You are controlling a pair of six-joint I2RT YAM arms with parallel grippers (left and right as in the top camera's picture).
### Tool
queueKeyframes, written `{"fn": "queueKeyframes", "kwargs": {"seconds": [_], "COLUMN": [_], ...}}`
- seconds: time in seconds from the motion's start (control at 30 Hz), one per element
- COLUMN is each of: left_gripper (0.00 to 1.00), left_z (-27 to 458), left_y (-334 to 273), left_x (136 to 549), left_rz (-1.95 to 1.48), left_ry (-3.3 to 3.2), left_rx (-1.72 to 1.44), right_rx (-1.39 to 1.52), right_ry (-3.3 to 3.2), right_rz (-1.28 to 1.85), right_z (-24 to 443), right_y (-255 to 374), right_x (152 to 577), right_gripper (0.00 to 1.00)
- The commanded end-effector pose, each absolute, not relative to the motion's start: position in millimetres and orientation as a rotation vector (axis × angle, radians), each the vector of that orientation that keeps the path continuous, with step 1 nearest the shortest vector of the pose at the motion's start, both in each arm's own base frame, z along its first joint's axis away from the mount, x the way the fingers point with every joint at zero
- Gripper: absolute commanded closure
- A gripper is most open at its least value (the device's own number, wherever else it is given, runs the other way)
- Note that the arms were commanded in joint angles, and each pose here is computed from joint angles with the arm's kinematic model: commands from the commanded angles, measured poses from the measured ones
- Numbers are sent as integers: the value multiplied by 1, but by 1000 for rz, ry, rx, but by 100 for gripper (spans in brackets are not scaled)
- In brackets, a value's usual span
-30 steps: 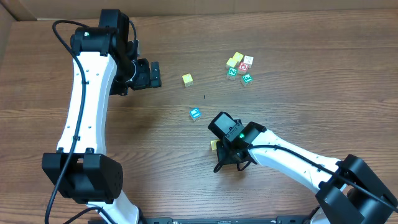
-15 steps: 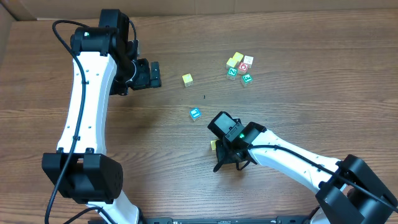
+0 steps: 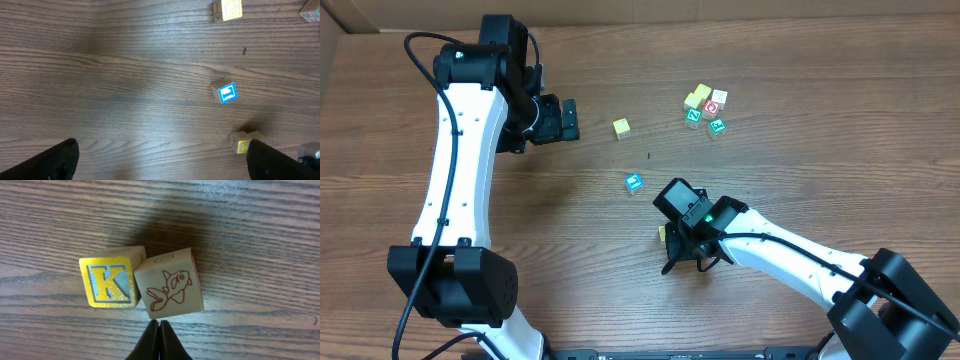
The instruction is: Flip 3 blocks
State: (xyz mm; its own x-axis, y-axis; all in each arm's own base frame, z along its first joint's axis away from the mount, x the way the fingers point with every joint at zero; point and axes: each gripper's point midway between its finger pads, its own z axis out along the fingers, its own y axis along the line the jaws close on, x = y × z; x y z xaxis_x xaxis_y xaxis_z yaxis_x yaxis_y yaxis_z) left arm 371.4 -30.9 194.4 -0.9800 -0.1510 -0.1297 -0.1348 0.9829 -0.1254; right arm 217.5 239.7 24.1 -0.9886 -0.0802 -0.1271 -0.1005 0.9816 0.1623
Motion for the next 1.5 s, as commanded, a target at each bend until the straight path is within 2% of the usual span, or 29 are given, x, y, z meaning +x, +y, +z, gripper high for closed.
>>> {"fn": "queueKeyframes", "kwargs": {"seconds": [0.0,1.07,1.23,1.47], "left_gripper": [0,0,0,0], "left_z": [190,190,190,190], "left_y": [-27,-27,-27,-27], "left_x": [372,372,372,372], "left_rz": [-168,-168,-168,-168], "left_ry": [2999,2999,2999,2999], "left_rx": [-258,-258,-258,-258], "right_rx": [-124,-111,-205,-69], "right_ry": [2991,2980,3015,2983], "right_rz": [248,302,321,340], "right_z": [24,15,32,64], "right_y": [240,245,247,234], "right_x": [220,219,212,240], "right_gripper": [96,96,96,96]}}
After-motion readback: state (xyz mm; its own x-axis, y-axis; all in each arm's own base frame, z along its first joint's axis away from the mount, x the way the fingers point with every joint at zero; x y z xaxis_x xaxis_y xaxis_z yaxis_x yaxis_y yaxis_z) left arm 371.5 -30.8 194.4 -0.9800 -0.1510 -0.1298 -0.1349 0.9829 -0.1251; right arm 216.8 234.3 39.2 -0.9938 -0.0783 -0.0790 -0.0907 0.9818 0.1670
